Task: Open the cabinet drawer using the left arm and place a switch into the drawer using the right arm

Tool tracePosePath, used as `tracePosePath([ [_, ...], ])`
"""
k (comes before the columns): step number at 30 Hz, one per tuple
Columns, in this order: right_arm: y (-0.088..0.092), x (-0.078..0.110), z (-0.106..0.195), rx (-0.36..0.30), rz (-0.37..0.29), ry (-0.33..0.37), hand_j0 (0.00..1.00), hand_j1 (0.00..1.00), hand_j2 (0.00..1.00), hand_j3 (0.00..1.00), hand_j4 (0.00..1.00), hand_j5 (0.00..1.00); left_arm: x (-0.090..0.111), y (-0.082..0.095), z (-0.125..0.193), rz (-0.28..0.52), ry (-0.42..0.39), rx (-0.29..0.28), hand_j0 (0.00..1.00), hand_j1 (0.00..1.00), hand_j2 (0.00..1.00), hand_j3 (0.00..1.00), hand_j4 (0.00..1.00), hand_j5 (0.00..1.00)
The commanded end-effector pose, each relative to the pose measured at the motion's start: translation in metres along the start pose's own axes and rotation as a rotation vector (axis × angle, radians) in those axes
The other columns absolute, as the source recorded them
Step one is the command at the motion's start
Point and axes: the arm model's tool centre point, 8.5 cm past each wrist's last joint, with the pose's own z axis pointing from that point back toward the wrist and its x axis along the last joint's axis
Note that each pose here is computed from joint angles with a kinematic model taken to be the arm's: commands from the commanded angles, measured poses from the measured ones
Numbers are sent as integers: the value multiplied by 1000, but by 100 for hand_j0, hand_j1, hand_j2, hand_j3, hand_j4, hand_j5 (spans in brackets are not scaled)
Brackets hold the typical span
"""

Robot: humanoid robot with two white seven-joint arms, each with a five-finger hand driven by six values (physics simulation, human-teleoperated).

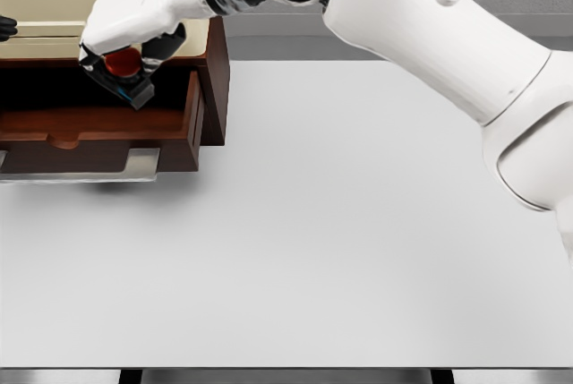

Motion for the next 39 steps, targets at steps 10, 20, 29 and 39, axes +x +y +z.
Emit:
tracePosePath([
  [10, 16, -22, -2, 46, -54, 71, 42, 42, 42, 42, 42, 42, 0, 0, 0, 4, -2, 1, 100, 100, 100, 100, 100, 100],
  [20, 23, -19, -8, 87, -40, 65, 66, 66, 66, 66, 66, 66, 0, 1, 0, 5, -1, 2, 100, 100, 100, 100, 100, 100],
  [29, 2, 10, -18, 61, 36, -18, 100, 100, 100, 100, 100, 100, 0, 1, 0, 4, -3, 2, 100, 100, 100, 100, 100, 100],
  [39, 41, 6, 222, -196, 64, 236, 100, 100, 100, 100, 100, 100, 4, 3, 0, -1, -14, 9, 100, 100, 100, 100, 100, 100],
])
